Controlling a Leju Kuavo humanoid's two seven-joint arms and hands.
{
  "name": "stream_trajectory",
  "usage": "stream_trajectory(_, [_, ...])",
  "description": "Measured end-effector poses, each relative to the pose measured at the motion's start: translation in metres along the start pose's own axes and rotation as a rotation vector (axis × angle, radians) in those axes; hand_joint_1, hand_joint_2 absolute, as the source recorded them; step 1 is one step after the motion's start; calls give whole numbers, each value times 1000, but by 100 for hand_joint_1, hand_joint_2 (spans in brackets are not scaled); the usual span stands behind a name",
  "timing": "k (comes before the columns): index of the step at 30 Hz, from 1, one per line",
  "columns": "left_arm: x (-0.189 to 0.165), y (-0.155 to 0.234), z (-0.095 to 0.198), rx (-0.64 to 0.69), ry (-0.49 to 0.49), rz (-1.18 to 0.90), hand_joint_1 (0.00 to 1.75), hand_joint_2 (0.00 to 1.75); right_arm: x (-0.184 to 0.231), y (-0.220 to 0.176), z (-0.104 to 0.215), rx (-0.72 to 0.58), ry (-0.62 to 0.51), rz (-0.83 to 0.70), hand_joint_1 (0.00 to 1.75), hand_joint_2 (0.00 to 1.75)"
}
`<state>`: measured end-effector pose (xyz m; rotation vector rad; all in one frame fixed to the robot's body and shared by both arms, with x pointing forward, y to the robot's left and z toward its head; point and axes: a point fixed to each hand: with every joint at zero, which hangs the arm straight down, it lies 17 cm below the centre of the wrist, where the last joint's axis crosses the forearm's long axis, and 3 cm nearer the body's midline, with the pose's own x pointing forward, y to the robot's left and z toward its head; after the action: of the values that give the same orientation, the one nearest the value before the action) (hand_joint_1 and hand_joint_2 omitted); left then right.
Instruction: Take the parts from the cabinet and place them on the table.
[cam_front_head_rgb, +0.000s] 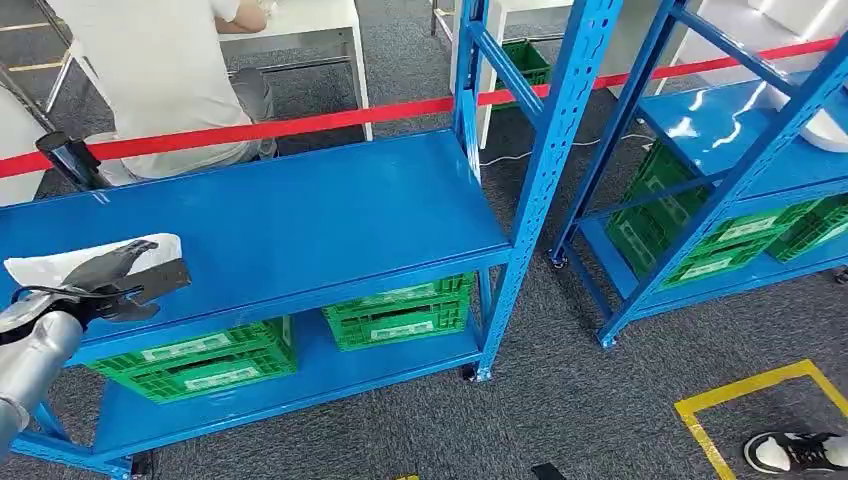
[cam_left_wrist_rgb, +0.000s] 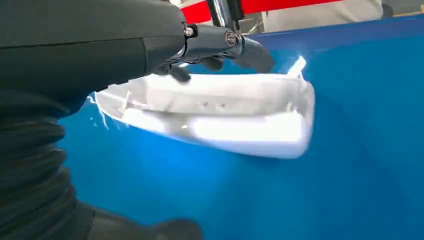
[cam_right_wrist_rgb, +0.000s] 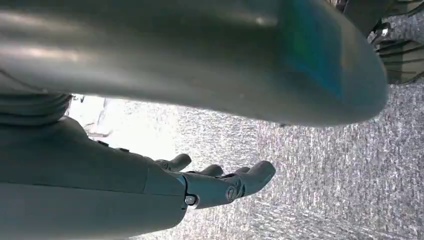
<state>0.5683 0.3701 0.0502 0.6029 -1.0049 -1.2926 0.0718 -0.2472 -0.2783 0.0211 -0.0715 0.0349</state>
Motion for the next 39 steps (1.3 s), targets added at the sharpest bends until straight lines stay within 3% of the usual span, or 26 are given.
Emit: stream_trajectory(39, [6,1,-2,19,-14,-25,175,175,3,2,1,9,-2,4,0,0])
